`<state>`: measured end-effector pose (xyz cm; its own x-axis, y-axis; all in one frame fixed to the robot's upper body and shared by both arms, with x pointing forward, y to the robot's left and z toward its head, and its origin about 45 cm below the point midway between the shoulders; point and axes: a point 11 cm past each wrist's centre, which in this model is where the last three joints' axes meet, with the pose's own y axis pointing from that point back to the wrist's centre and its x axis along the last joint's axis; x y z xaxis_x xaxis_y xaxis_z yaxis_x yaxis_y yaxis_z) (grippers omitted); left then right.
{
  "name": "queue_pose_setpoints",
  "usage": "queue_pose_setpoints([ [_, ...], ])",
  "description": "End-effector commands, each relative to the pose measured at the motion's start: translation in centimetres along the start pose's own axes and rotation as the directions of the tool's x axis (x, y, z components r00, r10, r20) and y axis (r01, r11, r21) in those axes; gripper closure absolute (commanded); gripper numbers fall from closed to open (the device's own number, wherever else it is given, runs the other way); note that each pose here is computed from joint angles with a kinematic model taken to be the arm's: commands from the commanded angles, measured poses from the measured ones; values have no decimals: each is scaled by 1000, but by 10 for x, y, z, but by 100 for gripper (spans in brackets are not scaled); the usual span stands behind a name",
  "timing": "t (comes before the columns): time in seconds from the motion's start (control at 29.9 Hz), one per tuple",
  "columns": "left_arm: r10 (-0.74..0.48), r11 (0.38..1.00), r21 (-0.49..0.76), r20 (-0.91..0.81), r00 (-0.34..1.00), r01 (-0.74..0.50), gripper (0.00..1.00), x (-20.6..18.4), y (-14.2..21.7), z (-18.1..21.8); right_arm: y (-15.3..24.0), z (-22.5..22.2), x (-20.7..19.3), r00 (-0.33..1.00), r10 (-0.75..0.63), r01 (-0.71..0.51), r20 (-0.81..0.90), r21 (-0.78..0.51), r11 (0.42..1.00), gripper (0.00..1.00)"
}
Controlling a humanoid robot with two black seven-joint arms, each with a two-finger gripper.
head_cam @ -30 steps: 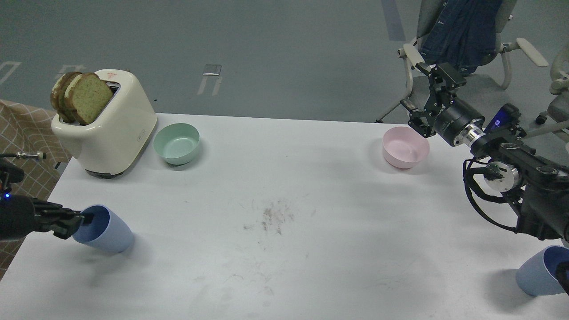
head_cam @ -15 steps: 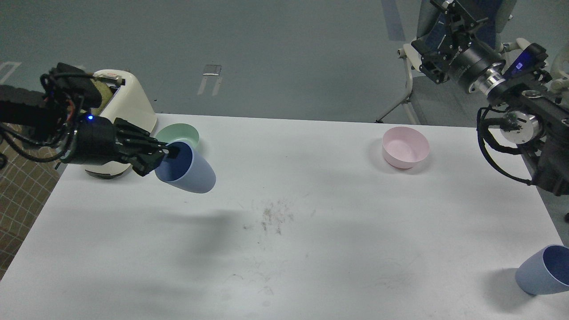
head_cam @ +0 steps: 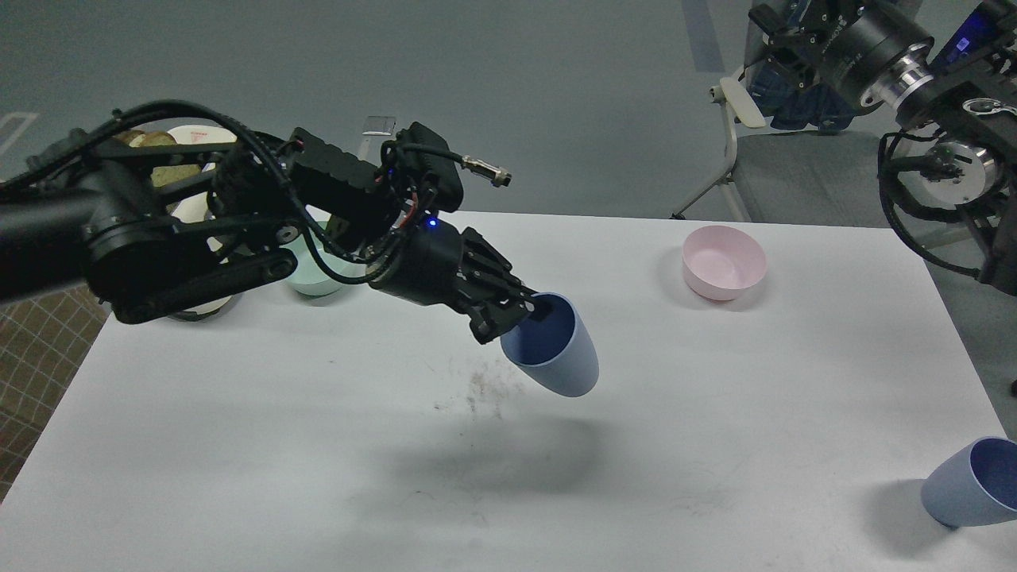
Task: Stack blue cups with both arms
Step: 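Carry the blue cup to table center and set it upright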
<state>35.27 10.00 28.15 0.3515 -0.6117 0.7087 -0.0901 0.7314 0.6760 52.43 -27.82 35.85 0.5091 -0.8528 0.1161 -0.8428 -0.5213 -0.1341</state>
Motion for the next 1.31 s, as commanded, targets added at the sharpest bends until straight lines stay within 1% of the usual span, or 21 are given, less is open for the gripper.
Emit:
queue_pose_setpoints([
  [0.0, -39, 999, 9, 37, 999, 39, 100, 5, -22, -2, 0, 0, -1, 1000, -2, 2, -2, -2, 1000, 0],
  [0.1, -140, 989, 52, 92, 986, 135, 100, 2, -49, -9, -1, 0, -1, 1000, -3, 3, -1, -1, 1000, 0],
  [0.33, -193, 978, 100, 97, 976, 183, 100, 4, -68, -21, -1, 1, -2, 1000, -5, 5, 0, -1, 1000, 0],
  [0.57, -251, 964, 118, 107, 962, 238, 100, -8, -70, -24, -2, 3, -5, 1000, -11, 11, 2, -5, 1000, 0],
  [1.1, -255, 964, 105, 93, 963, 245, 100, -15, -73, -23, -1, 7, -6, 1000, -14, 14, 7, -11, 1000, 0],
  [1.14, -255, 964, 105, 93, 963, 245, 99, -15, -73, -23, 0, 6, -5, 1000, -13, 13, 6, -12, 1000, 0],
  [1.27, -252, 965, 104, 91, 963, 243, 89, -14, -72, -22, 0, 7, -6, 1000, -16, 16, 7, -13, 1000, 0],
])
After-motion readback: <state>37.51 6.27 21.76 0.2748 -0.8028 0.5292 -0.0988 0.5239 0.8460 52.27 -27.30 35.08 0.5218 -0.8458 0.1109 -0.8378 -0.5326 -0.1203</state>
